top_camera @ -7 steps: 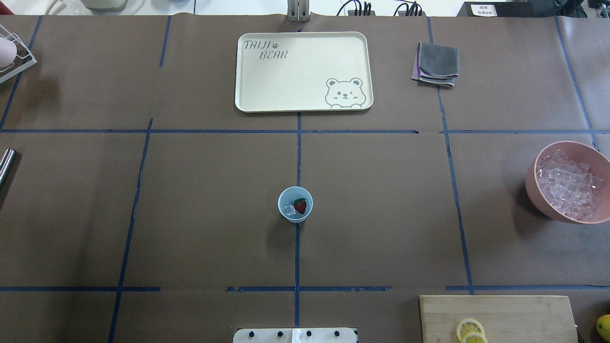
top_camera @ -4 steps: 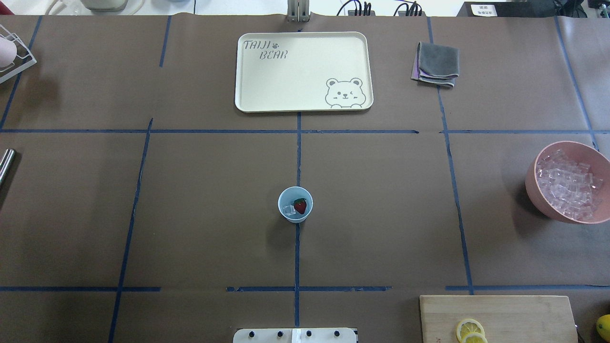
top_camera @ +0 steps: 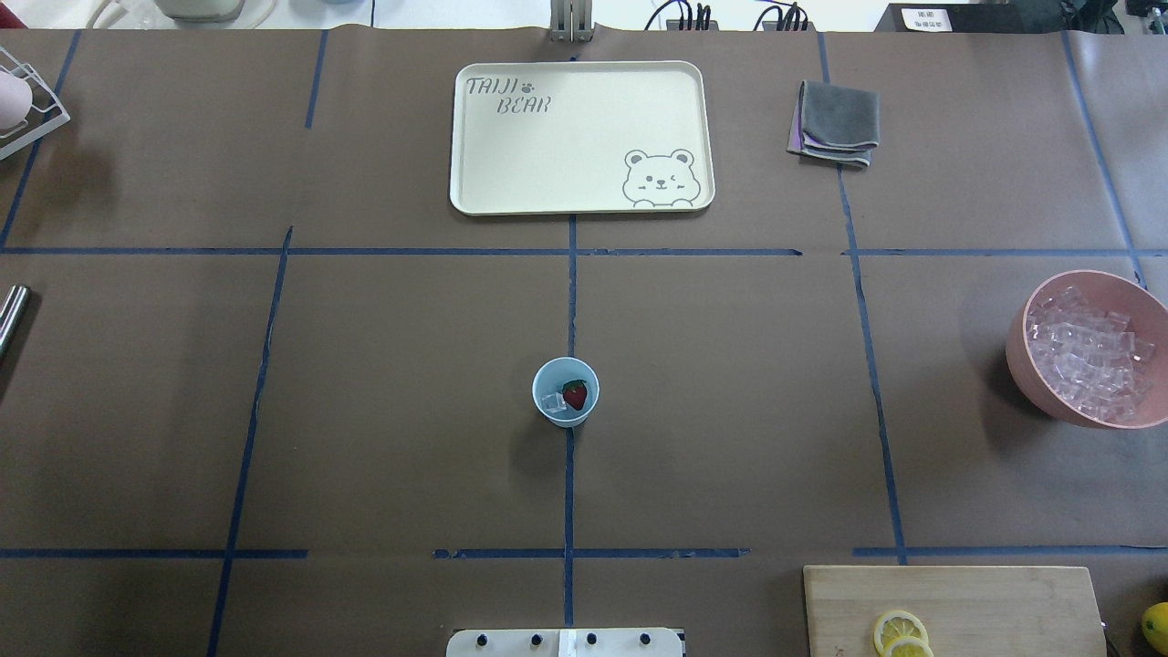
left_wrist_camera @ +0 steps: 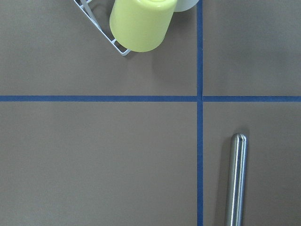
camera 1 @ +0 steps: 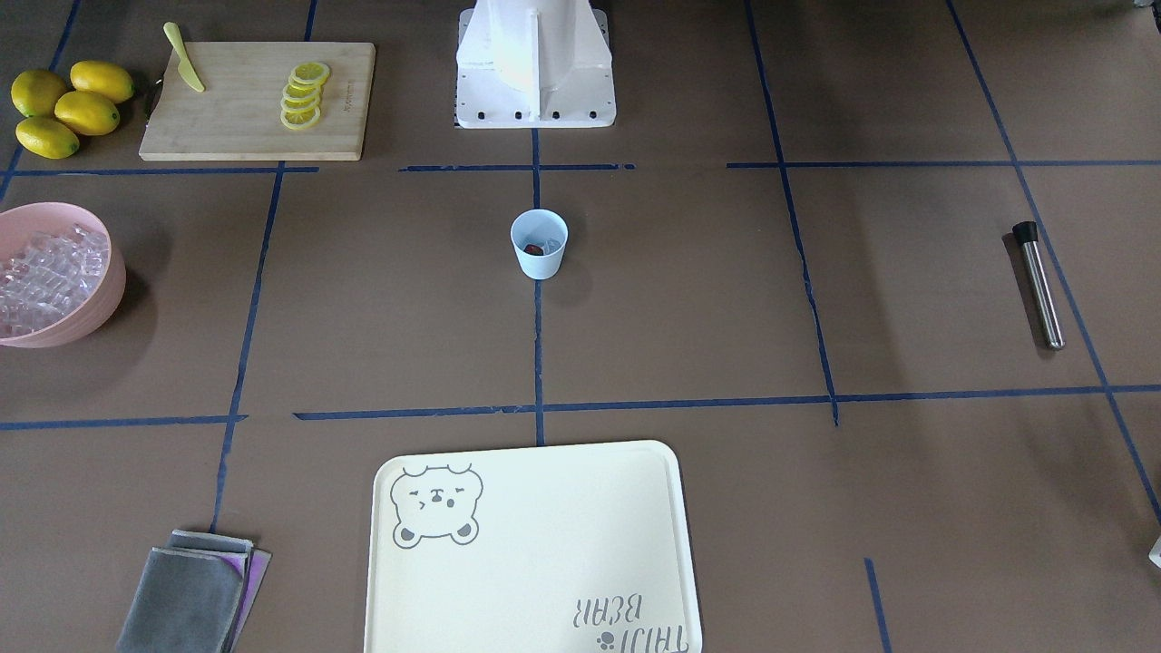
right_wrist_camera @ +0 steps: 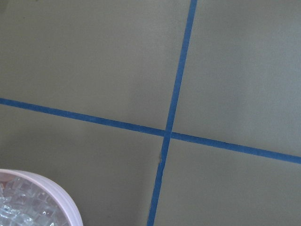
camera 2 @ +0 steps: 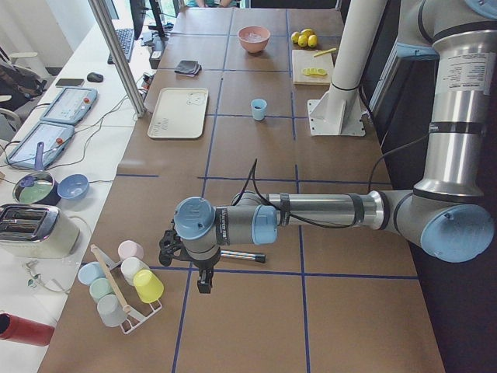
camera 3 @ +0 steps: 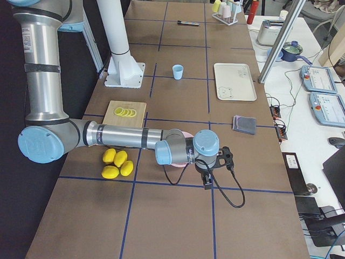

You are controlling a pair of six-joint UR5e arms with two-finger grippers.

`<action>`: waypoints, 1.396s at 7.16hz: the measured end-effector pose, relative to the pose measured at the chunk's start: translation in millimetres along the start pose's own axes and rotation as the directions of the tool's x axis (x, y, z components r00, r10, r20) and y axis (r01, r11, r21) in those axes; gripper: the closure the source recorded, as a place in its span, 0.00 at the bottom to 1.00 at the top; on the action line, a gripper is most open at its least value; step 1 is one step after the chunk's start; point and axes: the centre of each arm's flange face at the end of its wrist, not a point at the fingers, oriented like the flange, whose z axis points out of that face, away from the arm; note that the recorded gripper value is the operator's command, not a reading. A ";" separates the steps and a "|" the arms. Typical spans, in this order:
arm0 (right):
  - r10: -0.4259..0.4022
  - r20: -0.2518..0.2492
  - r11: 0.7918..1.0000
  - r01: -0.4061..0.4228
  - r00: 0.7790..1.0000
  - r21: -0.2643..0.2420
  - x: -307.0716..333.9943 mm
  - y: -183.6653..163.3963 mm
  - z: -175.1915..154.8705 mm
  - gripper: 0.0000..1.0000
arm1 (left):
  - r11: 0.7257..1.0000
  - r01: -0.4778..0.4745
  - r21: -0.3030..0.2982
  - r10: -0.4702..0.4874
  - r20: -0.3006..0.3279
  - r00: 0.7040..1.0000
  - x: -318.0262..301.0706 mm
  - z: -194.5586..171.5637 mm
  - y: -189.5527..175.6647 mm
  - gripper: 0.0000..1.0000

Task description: Mash ice and strawberries in cup

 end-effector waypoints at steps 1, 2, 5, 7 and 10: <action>0.035 0.020 0.999 -0.034 0.999 -0.012 -1.0 -5.4 -8.2 0.01 | 1.000 0.001 0.000 -0.001 0.000 1.000 -0.4 0.2 0.5 0.00; 0.069 0.038 0.998 -0.068 0.997 -0.017 -2.5 -11.0 -20.9 0.01 | 1.000 0.001 -0.001 -0.001 0.000 1.000 -0.7 0.5 0.8 0.00; 0.093 0.034 0.996 -0.092 0.995 -0.019 1.0 -0.5 -32.1 0.01 | 1.000 0.003 -0.003 -0.003 0.000 1.000 -1.9 1.7 2.2 0.00; 0.092 0.028 0.996 -0.091 0.995 -0.020 2.4 3.1 -31.6 0.01 | 1.000 0.004 -0.003 -0.004 0.000 1.000 -2.3 2.2 2.8 0.00; 0.090 0.024 0.996 -0.090 0.996 -0.019 2.6 3.1 -32.0 0.01 | 1.000 0.005 -0.004 -0.005 0.000 1.000 -2.8 2.7 3.1 0.00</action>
